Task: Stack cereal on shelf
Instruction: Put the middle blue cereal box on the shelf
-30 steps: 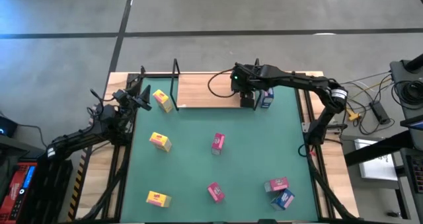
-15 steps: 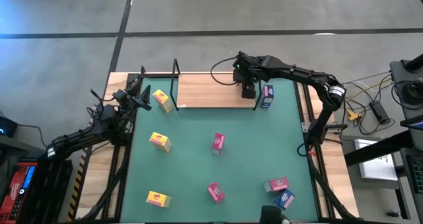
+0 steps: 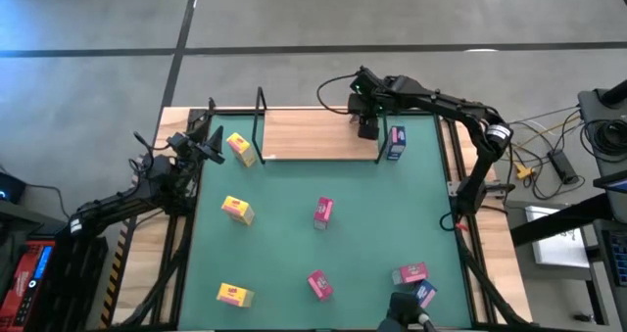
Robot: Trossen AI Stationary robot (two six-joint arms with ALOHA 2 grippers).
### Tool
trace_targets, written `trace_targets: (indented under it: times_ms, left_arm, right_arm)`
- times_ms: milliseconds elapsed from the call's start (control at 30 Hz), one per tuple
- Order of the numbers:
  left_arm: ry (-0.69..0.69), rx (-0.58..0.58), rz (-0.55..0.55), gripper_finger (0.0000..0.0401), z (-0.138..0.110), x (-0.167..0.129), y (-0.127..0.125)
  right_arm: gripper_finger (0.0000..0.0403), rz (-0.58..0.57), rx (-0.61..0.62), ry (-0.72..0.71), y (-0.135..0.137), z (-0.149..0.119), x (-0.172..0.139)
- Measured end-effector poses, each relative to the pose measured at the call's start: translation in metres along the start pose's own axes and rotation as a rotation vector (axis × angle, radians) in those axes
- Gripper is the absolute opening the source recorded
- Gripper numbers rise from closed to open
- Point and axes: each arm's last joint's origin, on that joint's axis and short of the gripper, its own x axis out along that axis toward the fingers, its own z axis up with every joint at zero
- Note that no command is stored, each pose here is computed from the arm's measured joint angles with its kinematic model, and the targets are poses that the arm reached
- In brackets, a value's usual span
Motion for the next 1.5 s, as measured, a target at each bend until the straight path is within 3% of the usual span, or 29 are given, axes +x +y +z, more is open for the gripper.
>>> trace_targets:
  times_ms: [267,533,1233,1500]
  left_arm:
    - [0.000,0.000,0.000,0.0299,0.000,0.000,0.000]
    - [0.000,0.000,0.000,0.0299,0.000,0.000,0.000]
    - [0.000,0.000,0.000,0.0299,0.000,0.000,0.000]
    - [0.000,0.000,0.000,0.0299,0.000,0.000,0.000]
  right_arm:
    - [0.0178,0.039,0.004,-0.033,0.000,0.001,0.000]
    - [0.0199,0.001,0.009,-0.070,-0.003,0.005,0.000]
    - [0.0201,-0.040,0.015,-0.093,-0.021,-0.001,0.002]
    - [0.0201,0.016,0.010,-0.127,-0.019,0.000,0.002]
